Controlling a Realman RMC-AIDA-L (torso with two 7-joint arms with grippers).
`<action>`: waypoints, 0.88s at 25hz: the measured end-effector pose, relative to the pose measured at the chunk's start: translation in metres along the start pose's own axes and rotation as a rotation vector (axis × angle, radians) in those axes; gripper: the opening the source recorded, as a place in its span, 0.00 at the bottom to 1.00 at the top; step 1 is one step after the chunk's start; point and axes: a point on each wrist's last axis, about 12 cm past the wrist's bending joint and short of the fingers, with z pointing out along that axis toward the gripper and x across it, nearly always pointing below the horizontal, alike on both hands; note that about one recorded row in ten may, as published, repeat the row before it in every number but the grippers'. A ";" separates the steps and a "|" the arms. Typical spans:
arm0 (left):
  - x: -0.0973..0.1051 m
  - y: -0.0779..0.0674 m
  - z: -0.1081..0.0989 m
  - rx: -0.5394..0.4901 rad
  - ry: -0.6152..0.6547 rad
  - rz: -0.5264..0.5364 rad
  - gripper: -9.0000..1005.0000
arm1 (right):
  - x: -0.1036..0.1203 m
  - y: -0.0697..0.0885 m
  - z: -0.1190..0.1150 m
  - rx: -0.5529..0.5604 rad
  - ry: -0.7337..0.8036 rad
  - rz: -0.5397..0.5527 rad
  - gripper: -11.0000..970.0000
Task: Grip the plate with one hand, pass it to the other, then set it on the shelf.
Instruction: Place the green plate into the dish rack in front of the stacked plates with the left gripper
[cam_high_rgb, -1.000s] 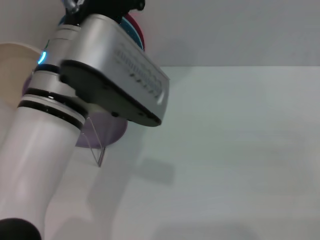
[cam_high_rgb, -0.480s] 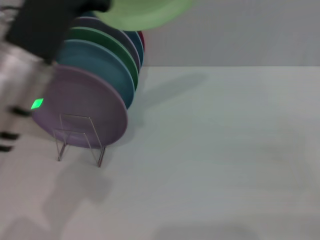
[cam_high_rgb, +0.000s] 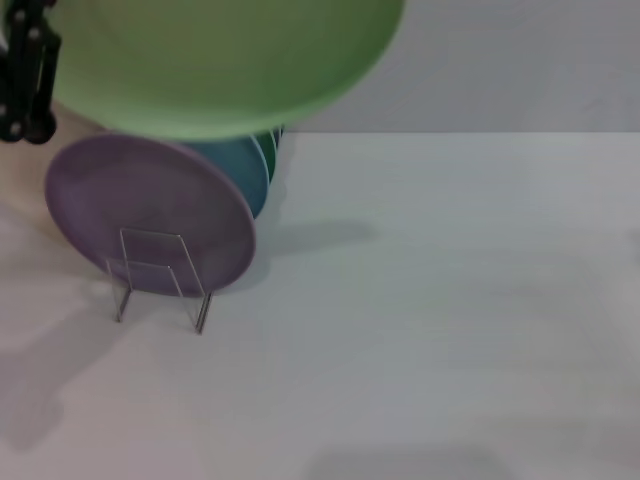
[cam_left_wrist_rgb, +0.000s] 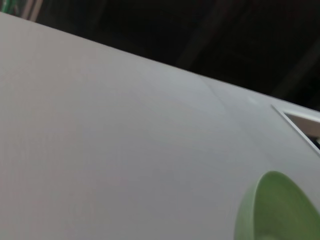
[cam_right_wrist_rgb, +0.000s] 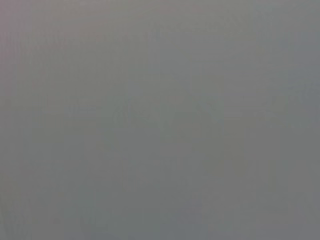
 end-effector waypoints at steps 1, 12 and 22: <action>0.000 0.000 0.000 0.000 0.000 0.000 0.09 | 0.000 0.000 0.000 0.000 0.000 0.000 0.62; 0.013 0.024 -0.024 0.147 0.098 0.063 0.10 | 0.011 0.003 0.006 -0.027 0.043 -0.002 0.62; 0.012 0.043 -0.034 0.273 0.183 0.109 0.11 | 0.016 0.007 0.006 -0.058 0.071 0.007 0.63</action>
